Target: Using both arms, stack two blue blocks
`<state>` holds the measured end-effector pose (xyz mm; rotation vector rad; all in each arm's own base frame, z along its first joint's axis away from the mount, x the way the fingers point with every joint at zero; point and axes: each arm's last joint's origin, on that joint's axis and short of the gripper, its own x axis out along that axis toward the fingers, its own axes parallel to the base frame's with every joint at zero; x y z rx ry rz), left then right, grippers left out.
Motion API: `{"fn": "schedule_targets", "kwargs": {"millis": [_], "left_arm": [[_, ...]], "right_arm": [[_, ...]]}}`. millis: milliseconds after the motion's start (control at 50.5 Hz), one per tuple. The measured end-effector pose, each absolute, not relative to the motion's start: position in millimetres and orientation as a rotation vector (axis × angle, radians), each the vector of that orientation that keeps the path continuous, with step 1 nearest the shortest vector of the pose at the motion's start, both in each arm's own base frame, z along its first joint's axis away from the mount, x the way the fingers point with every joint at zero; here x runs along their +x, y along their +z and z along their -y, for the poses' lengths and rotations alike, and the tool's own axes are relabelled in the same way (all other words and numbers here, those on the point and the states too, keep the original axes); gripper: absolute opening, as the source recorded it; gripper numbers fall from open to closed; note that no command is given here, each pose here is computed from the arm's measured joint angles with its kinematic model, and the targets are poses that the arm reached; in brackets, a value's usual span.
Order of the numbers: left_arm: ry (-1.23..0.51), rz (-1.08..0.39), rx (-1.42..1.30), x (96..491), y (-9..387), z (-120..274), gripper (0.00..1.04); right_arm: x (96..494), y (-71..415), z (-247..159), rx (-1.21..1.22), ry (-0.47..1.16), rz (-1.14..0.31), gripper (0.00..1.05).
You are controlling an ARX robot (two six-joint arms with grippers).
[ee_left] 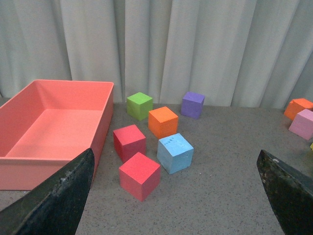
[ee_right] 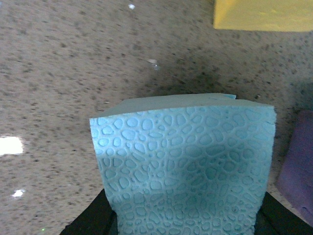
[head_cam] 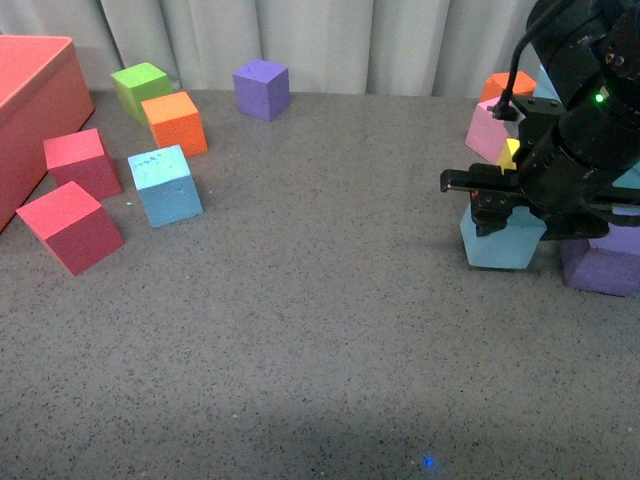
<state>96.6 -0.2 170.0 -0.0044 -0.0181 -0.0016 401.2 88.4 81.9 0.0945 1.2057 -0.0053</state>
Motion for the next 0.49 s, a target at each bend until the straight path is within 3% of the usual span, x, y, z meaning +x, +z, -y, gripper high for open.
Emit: {"fn": "schedule_targets", "kwargs": {"millis": [277,495], "left_arm": [[-0.002,0.018,-0.004,97,170,0,0.98],[-0.002,0.018,-0.005,97,170,0,0.98]], "right_arm": [[420,107,-143,0.084,0.122,-1.165,0.43],[428,95,-180,0.062,0.169,-1.208,0.43]]}}
